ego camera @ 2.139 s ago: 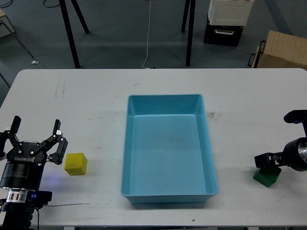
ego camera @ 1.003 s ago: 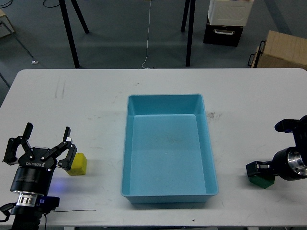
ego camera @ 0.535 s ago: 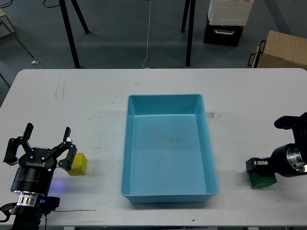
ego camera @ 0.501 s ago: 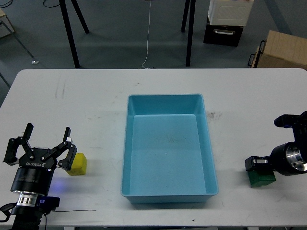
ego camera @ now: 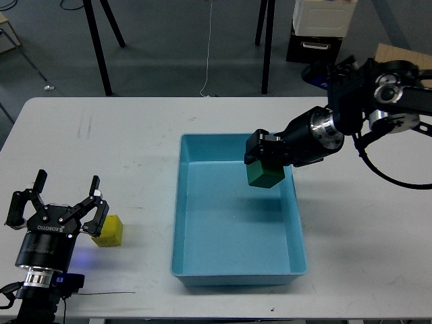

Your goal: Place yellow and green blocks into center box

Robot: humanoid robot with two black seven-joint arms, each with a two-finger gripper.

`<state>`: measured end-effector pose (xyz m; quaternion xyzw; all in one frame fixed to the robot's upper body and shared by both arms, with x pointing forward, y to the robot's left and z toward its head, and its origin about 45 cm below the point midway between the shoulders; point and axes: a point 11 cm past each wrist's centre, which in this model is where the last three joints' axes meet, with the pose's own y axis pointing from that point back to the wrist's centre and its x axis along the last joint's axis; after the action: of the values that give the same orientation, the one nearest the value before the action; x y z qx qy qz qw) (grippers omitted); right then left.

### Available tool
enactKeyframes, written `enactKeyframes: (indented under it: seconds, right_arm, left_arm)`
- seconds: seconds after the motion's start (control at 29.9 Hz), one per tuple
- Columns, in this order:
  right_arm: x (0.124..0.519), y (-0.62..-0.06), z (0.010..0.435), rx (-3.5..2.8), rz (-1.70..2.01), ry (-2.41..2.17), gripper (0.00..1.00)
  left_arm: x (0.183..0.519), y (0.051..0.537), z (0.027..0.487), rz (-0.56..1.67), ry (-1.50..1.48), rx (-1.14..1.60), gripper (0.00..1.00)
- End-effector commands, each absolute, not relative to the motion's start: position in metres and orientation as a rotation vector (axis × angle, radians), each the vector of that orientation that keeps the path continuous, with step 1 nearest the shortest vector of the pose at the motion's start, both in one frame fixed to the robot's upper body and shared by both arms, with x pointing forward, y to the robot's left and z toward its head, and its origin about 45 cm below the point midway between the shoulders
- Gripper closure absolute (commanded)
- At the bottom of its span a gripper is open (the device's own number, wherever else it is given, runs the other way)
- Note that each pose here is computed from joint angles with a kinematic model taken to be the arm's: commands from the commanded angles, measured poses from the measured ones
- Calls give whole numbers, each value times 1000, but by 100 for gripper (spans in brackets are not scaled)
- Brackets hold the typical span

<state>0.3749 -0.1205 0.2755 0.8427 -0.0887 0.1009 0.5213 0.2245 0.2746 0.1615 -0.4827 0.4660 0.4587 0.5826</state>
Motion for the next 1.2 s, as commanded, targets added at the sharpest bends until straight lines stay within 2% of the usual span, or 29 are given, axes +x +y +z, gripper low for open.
enactKeyframes:
  seconds: [0.0, 0.07, 0.13, 0.27, 0.3, 0.33, 0.4, 0.63, 0.87, 1.04, 1.17]
  right_arm:
    - [369, -71, 240, 1986, 260, -113, 100]
    - [356, -55, 217, 1966, 249, -52, 99]
    - [350, -48, 205, 1953, 243, -25, 93]
    - [348, -47, 201, 1940, 244, -18, 62]
    - [349, -49, 201, 1940, 242, -22, 35]
    - [349, -50, 202, 1939, 242, -22, 3]
    - [352, -55, 204, 1940, 236, -38, 0]
    - [378, -67, 231, 2013, 205, -175, 0]
    - [451, -102, 336, 2366, -77, -645, 0]
    - [472, -178, 393, 2589, -325, -927, 0]
    - [469, -258, 399, 2856, -707, -1154, 0]
  left_arm:
    - [224, 275, 161, 1073, 1088, -1126, 0]
    - [224, 275, 161, 1073, 1088, -1126, 0]
    - [225, 275, 162, 1072, 1087, -1126, 0]
    - [225, 275, 161, 1073, 1087, -1125, 0]
    - [225, 275, 161, 1072, 1088, -1124, 0]
    - [224, 275, 161, 1072, 1089, -1125, 0]
    - [224, 276, 158, 1081, 1091, -1120, 0]
    - [228, 276, 159, 1077, 1085, -1122, 0]
    - [231, 276, 162, 1068, 1078, -1120, 0]
    - [232, 277, 163, 1067, 1072, -1123, 0]
    - [233, 280, 165, 1072, 1062, -1123, 0]
